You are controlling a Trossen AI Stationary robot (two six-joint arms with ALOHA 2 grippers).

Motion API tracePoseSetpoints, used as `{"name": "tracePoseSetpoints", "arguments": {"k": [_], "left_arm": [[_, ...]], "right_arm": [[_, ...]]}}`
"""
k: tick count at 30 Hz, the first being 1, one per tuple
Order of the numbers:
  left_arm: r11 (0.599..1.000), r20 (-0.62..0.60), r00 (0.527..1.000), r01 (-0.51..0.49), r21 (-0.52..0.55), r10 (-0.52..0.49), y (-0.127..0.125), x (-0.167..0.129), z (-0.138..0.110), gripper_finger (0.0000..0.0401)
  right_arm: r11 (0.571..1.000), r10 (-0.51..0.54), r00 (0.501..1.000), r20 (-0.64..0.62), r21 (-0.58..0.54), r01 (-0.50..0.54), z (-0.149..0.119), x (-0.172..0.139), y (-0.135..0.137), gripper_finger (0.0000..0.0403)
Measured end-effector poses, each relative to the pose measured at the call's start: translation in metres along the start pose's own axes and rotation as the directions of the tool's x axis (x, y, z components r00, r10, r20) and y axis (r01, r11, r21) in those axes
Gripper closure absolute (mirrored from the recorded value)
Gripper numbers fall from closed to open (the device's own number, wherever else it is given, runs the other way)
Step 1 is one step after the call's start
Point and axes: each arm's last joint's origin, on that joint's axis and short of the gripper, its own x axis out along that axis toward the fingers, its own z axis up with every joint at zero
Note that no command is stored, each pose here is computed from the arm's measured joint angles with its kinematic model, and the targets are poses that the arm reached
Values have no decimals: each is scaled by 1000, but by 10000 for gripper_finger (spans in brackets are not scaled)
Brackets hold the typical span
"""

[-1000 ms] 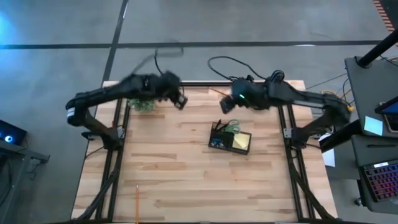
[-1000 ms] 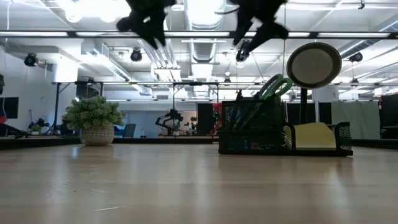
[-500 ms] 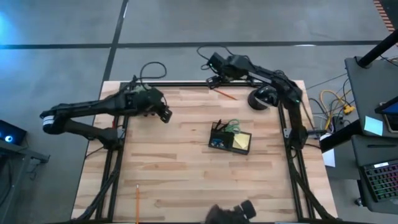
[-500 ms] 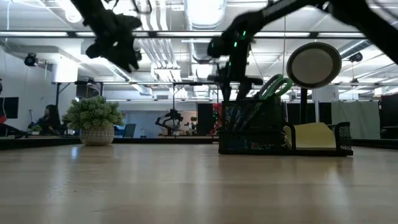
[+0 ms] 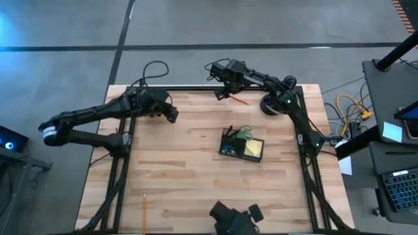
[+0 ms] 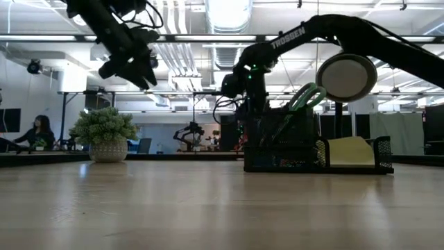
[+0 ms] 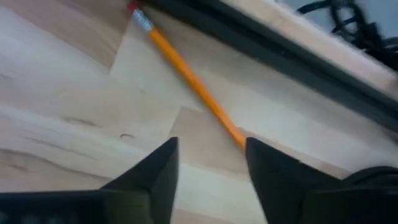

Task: Pick and place office supplies into organizer
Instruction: Put the right orange pencil into the black mesh organizer

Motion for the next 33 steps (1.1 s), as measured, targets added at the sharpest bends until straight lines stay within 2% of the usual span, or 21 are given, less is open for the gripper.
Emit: {"name": "tracePoseSetpoints", "arguments": {"k": [6, 9, 12, 15, 16, 18, 21, 23, 24, 27, 31, 33], "left_arm": [[997, 42, 996, 77, -3, -77, -2, 1, 7, 271], [996, 56, 994, 89, 2, -89, -2, 2, 9, 271], [995, 78, 992, 97, 34, -100, -2, 2, 11, 271], [991, 87, 989, 118, 63, -123, -2, 2, 14, 271], [989, 94, 986, 135, 62, -140, -2, 2, 15, 271], [988, 102, 984, 142, 57, -147, -1, 3, 16, 271], [991, 87, 988, 127, 50, -131, 1, 7, 16, 271], [991, 77, 989, 121, 50, -125, 1, 9, 15, 271], [991, 76, 989, 121, 52, -125, 1, 10, 15, 271], [991, 64, 991, 115, 65, -119, 1, 14, 15, 271], [992, 51, 993, 106, 69, -109, 1, 18, 15, 271], [992, 51, 993, 105, 71, -109, 0, 20, 16, 271]], "right_arm": [[1000, -11, 1000, -18, 29, 11, 5, -15, -16, 335], [999, -46, 999, 8, -22, 46, 3, -32, -20, 377], [990, -100, 995, 28, -102, 102, -2, -45, -24, 391], [990, 4, 998, -67, -143, -13, -3, -46, -33, 390], [990, 2, 998, -62, -141, -11, -1, -45, -34, 390], [981, -120, 993, -4, -157, 118, 0, -46, -37, 390], [900, -349, 921, 176, -213, 381, -6, -64, -30, 390], [848, -424, 867, 263, -220, 482, -14, -80, -25, 390], [842, -429, 855, 291, -214, 495, -18, -88, -22, 390], [876, -384, 858, 343, -159, 455, -34, -112, -13, 390], [952, -240, 904, 352, -98, 291, -58, -136, 4, 390], [970, -184, 925, 333, -90, 225, -66, -138, 15, 390]]}}
